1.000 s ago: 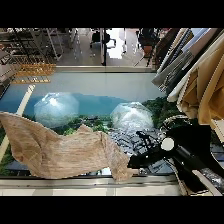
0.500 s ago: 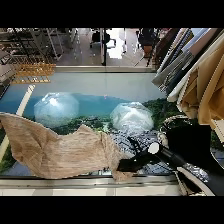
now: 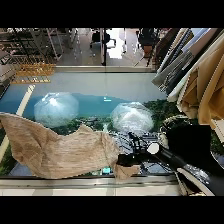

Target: Fold the clothes and pants, and hang the long-sleeved shirts on hangers.

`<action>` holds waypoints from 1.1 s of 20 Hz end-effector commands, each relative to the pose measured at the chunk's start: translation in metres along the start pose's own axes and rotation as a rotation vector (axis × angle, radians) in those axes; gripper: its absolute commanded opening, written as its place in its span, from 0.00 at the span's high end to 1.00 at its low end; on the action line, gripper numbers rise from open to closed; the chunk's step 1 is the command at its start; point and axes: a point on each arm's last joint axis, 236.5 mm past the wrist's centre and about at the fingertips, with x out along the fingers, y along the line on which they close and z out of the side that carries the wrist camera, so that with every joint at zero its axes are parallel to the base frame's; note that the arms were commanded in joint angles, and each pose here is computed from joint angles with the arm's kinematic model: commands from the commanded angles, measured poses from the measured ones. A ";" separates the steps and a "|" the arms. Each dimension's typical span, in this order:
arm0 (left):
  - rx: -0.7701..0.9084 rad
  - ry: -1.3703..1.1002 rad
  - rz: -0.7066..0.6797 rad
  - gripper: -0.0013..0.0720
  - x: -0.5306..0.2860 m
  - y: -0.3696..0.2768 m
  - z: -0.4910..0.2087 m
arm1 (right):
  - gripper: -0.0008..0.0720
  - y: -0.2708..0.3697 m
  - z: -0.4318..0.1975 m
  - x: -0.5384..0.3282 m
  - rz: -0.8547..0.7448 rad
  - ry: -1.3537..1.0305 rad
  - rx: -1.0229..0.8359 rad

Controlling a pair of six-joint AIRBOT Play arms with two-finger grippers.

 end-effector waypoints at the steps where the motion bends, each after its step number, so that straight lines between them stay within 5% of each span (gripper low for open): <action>1: 0.000 0.002 -0.001 0.97 0.000 0.000 0.000 | 0.97 0.011 0.003 -0.024 0.000 -0.043 -0.046; 6: 0.001 -0.003 -0.005 0.97 0.000 -0.001 0.001 | 0.97 -0.001 0.021 -0.111 -0.174 -0.084 -0.129; 12: 0.059 -0.221 -0.223 0.97 -0.034 -0.065 0.051 | 0.97 0.056 0.097 -0.304 -0.371 -0.535 -0.337; 19: 0.101 -0.974 -0.200 0.97 -0.247 -0.130 0.117 | 0.97 0.143 0.058 -0.511 -0.644 -1.112 -0.552; 22: 0.135 -1.203 -0.343 0.97 -0.330 -0.164 0.102 | 0.97 0.157 0.030 -0.563 -0.764 -1.263 -0.576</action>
